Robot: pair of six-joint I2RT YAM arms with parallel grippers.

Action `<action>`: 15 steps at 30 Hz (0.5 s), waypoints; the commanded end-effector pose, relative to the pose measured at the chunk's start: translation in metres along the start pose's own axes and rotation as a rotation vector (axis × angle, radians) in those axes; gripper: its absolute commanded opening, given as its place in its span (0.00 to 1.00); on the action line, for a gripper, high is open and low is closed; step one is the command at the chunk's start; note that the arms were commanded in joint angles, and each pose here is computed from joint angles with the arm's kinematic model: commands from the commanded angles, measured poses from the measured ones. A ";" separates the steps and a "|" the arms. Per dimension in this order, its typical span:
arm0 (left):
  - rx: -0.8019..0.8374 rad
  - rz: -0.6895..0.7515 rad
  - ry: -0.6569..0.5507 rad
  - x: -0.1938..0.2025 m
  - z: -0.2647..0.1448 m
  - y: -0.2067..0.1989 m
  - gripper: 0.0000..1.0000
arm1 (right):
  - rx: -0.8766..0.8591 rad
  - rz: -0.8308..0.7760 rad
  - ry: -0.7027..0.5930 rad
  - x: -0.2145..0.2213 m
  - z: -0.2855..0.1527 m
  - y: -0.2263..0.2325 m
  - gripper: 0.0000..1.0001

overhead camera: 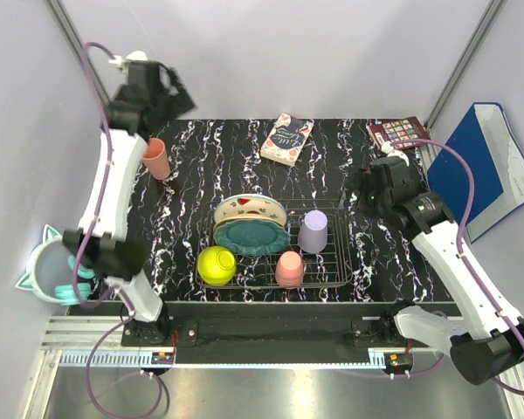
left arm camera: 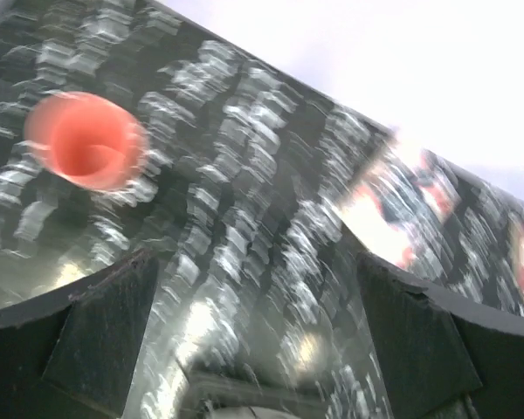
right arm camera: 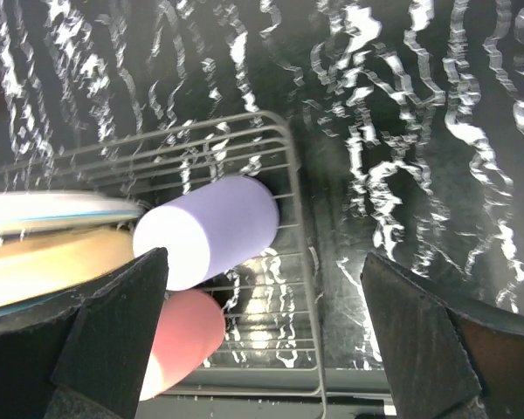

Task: Unload the mixed dishes from the dish rack
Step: Pick up the cup from the dish rack.

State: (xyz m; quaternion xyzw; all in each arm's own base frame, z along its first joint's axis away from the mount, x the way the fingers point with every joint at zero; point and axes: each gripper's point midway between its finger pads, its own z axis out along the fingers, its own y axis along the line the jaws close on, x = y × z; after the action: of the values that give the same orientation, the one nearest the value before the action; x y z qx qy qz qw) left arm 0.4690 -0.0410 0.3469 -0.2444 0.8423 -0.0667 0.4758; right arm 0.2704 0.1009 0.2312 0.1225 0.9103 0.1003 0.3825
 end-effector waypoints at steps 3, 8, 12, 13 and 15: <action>0.262 0.122 0.005 0.093 -0.100 -0.084 0.99 | -0.167 -0.108 0.067 0.016 0.011 0.036 1.00; 0.340 0.137 0.035 0.137 -0.143 -0.075 0.99 | -0.223 -0.148 0.054 0.022 0.011 0.048 1.00; 0.404 0.122 0.014 0.150 -0.170 -0.068 0.99 | -0.237 -0.200 0.066 0.032 0.013 0.060 1.00; 0.408 0.125 0.017 0.155 -0.171 -0.063 0.99 | -0.241 -0.215 0.069 0.036 0.014 0.064 1.00; 0.436 0.111 -0.002 0.152 -0.183 -0.061 0.99 | -0.240 -0.224 0.086 0.042 0.020 0.067 1.00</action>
State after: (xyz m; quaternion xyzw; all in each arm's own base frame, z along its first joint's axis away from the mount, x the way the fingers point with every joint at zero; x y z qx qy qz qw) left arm 0.2795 -0.1946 0.3026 -0.0561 0.8720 -0.1713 0.4550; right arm 0.2592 0.1624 0.2051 -0.0038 0.9236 0.1613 0.3479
